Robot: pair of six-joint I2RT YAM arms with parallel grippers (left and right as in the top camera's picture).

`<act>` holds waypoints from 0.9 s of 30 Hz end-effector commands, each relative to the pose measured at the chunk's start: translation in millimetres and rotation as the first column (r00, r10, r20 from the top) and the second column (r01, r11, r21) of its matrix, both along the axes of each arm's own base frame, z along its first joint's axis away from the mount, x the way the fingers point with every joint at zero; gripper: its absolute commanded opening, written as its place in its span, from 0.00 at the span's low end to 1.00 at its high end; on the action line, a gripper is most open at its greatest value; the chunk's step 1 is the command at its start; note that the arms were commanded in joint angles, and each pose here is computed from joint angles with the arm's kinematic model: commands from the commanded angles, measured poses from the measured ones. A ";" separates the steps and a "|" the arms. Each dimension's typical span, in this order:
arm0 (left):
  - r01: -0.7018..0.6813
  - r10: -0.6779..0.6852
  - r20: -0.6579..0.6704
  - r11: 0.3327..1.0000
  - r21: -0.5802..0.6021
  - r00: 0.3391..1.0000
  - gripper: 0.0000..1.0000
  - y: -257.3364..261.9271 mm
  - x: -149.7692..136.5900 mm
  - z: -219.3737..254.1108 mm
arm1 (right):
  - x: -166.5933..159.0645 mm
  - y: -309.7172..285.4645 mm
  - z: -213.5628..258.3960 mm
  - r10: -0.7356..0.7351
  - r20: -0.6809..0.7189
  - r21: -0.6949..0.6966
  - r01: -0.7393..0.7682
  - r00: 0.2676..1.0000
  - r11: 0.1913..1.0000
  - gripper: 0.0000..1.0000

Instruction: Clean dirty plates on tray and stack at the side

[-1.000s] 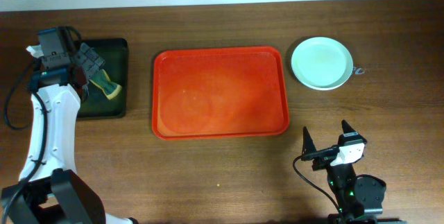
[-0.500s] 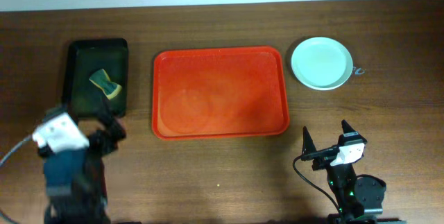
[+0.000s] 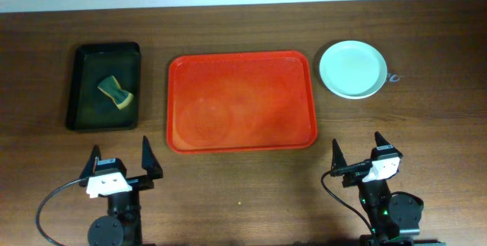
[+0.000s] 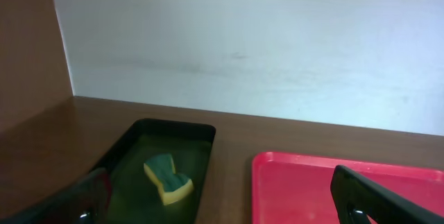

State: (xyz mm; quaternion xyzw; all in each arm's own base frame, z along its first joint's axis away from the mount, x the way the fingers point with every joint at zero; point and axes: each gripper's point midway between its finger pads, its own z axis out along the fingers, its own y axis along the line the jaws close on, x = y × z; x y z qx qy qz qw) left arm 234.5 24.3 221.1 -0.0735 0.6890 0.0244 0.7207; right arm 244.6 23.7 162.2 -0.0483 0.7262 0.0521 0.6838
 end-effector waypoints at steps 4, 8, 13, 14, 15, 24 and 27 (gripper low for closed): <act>0.097 -0.097 -0.010 0.990 0.100 0.995 1.00 -19.9 9.5 -26.4 | 0.0 -1.0 -2.6 -0.004 -0.003 0.004 0.004 1.000 1.000 0.99; 0.114 -0.113 -0.013 0.985 0.129 0.993 0.99 -23.3 11.8 -34.4 | 0.0 -1.0 -2.6 -0.004 -0.003 0.004 0.004 1.000 1.000 0.99; 0.176 -0.143 -0.155 0.958 0.225 0.977 0.99 -29.9 11.2 -66.0 | 0.0 -1.0 -2.6 -0.004 -0.003 0.004 0.004 1.000 1.000 0.99; 0.189 -0.158 -0.151 0.957 0.221 0.976 0.99 -32.9 11.2 -65.1 | 0.0 -1.0 -2.6 -0.004 -0.003 0.004 0.004 1.000 1.000 0.98; 0.192 -0.161 -0.151 0.956 0.221 0.975 0.99 -33.5 11.2 -65.1 | 0.0 -1.0 -2.6 -0.004 -0.003 0.004 0.004 1.000 1.000 0.99; 0.105 -0.105 -0.117 0.994 -0.003 0.988 0.99 -21.5 11.2 -64.2 | 0.0 -1.0 -2.6 -0.004 -0.003 0.004 0.004 1.000 1.000 0.99; 0.109 -0.109 -0.117 0.994 -0.007 0.987 0.99 -22.2 11.2 -64.4 | 0.0 -1.0 -2.6 -0.004 -0.003 0.004 0.004 1.000 1.000 0.99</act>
